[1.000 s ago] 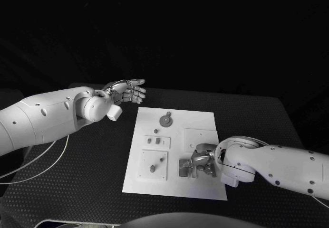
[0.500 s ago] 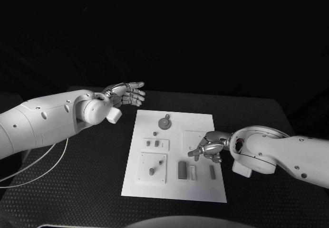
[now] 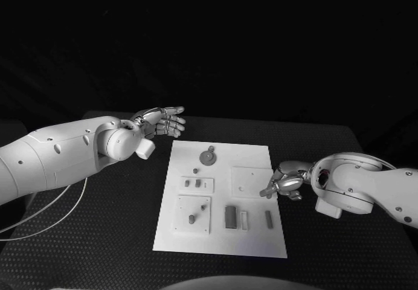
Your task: Assemble the parts on the task board
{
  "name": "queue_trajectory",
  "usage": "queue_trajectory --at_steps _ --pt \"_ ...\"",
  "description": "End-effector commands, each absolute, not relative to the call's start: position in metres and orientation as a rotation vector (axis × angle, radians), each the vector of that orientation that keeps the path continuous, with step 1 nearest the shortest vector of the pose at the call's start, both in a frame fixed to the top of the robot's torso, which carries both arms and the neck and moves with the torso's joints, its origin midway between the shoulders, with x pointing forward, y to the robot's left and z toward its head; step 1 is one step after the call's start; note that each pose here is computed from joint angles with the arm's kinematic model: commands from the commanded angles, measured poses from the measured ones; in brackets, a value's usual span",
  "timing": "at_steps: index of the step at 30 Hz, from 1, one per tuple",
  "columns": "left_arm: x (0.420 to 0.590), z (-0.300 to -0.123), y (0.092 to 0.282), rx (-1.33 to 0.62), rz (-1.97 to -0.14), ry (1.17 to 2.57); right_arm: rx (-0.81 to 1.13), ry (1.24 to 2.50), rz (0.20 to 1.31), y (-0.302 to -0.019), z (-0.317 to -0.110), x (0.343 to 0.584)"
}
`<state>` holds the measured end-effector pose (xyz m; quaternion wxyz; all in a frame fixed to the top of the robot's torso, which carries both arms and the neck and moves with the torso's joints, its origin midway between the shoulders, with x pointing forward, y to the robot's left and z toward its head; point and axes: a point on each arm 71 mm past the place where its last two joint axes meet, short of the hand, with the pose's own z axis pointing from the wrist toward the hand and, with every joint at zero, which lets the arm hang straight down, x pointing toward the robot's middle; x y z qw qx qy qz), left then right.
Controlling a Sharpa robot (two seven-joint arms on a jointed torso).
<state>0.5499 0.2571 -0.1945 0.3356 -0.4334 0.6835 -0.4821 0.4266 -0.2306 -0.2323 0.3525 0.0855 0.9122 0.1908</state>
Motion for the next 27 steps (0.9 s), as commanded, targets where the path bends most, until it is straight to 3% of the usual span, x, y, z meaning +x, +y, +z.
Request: queue_trajectory --at_steps 1,11,27 --pt "0.550 -0.193 0.254 -1.112 -1.285 1.787 0.105 2.421 0.321 -0.236 -0.237 0.424" --pt "0.550 -0.193 0.254 -1.113 -1.284 1.788 0.058 2.484 0.221 -0.245 -0.258 0.414" --pt "0.549 -0.193 0.255 -1.112 -1.286 1.789 -0.003 2.499 0.231 -0.226 -0.285 0.405"
